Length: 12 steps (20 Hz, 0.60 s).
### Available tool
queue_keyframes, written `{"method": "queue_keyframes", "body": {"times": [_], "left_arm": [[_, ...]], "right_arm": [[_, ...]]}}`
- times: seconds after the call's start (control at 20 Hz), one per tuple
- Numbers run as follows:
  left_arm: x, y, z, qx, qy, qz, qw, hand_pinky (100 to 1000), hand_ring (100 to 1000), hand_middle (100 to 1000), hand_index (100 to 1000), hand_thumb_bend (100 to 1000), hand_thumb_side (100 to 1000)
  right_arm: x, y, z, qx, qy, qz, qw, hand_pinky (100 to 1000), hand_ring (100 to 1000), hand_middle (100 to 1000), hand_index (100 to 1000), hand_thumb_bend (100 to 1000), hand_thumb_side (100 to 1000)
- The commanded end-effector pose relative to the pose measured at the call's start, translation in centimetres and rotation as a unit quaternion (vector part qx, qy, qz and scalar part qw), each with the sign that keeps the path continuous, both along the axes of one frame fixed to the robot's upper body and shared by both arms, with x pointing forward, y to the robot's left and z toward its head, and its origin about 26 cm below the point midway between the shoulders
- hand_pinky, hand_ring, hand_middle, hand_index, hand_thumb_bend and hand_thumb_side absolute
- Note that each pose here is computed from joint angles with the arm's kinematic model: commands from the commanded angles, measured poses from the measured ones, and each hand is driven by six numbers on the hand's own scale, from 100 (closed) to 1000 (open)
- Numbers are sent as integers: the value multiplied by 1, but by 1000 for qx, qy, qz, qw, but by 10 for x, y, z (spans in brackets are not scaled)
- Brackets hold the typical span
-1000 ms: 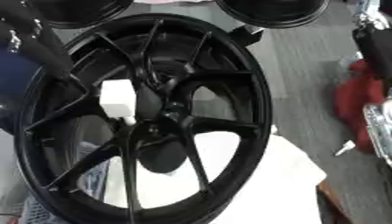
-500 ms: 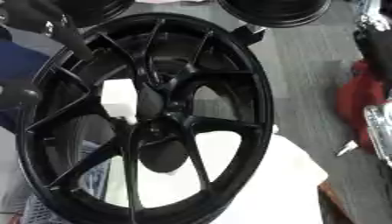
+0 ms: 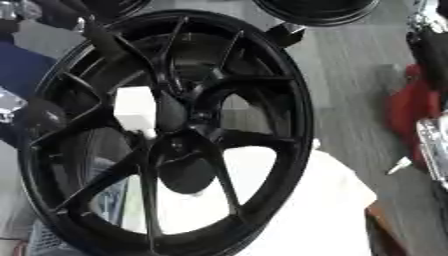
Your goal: Pull the pin out of the wheel hub.
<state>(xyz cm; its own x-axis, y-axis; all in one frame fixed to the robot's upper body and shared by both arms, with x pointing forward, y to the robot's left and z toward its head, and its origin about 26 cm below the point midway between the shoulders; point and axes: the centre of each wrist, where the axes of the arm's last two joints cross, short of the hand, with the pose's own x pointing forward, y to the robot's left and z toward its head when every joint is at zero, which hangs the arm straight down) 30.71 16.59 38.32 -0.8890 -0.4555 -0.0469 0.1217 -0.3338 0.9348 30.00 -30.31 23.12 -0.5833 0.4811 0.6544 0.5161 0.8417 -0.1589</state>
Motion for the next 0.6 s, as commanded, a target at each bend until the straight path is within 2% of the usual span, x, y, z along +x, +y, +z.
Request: {"method": "queue_keyframes", "body": {"times": [0.05,0.4,0.6], "left_arm": [[1,-4,5,2,-13,19,1000,952,861,781,933,587,831],[15,-10,2,-1,-25,81,996,931,853,770,912,542,809],[20,-12,-2,1,-25,103,994,930,855,770,908,550,813]], "right_arm": [[-3,1,7,-2,-15,5,1000,790,709,651,845,100,536],[-3,2,6,2,-16,8,1000,791,707,650,845,100,537],[-3,2,6,5,-17,9,1000,791,706,649,846,100,537]]}}
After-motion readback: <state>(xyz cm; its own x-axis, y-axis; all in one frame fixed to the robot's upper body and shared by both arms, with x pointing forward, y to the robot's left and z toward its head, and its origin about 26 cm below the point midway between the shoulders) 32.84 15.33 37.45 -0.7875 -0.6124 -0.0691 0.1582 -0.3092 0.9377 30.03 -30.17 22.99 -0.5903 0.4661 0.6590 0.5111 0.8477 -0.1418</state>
